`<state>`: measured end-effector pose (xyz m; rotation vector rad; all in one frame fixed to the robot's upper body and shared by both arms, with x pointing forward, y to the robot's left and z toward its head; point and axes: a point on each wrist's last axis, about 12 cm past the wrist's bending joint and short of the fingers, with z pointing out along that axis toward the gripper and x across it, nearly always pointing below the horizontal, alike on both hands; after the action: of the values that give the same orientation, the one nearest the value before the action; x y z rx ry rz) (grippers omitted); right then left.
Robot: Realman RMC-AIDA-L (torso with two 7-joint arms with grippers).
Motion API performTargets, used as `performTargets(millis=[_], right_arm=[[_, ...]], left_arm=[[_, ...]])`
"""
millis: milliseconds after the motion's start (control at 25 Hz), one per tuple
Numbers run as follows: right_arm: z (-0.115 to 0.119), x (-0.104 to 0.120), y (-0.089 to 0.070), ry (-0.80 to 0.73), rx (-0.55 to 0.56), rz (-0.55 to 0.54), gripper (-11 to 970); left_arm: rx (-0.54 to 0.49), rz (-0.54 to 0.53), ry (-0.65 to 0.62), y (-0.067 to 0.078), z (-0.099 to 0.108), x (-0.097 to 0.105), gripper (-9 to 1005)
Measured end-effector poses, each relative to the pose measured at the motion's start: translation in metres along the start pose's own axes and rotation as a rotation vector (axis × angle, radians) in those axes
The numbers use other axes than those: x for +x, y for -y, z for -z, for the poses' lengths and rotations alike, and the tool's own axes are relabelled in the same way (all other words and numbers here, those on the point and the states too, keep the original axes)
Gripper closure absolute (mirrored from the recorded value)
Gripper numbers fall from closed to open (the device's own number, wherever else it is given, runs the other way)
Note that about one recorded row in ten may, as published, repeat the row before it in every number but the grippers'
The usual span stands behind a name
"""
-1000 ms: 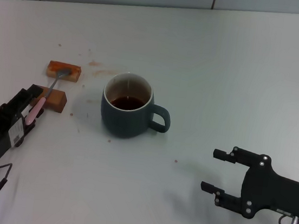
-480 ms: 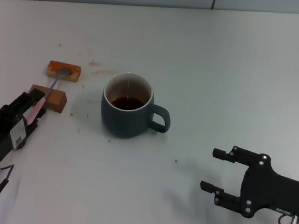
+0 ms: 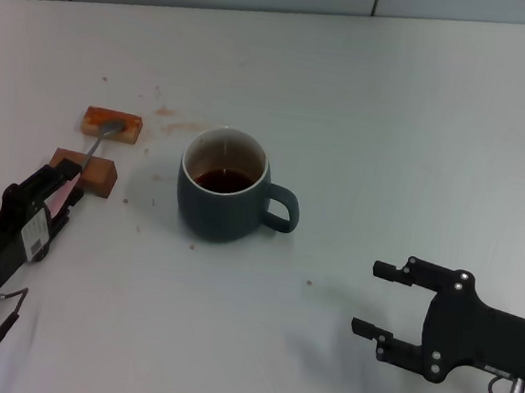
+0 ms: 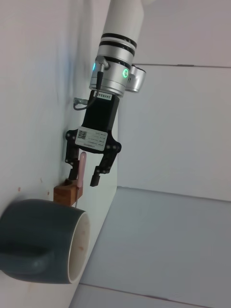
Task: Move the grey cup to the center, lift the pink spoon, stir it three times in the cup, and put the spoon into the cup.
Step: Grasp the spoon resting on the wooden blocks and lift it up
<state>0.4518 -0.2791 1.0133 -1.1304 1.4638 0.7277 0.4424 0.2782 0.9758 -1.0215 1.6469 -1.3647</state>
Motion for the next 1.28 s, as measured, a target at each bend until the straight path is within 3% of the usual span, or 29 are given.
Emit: performTargets(millis=[840,1280], right_arm=[[0.0005,-0.0001,0.0007,-0.001,0.001,0.001,292],[-0.0017,-0.0016,0.0027,0.001,-0.007,-0.005,292]], left_arm=[[-0.021,-0.002,-0.003,-0.0015,-0.0033,0.0003,639],[-0.021,-0.013,-0.004,-0.0013,-0.0034,0.0,756]])
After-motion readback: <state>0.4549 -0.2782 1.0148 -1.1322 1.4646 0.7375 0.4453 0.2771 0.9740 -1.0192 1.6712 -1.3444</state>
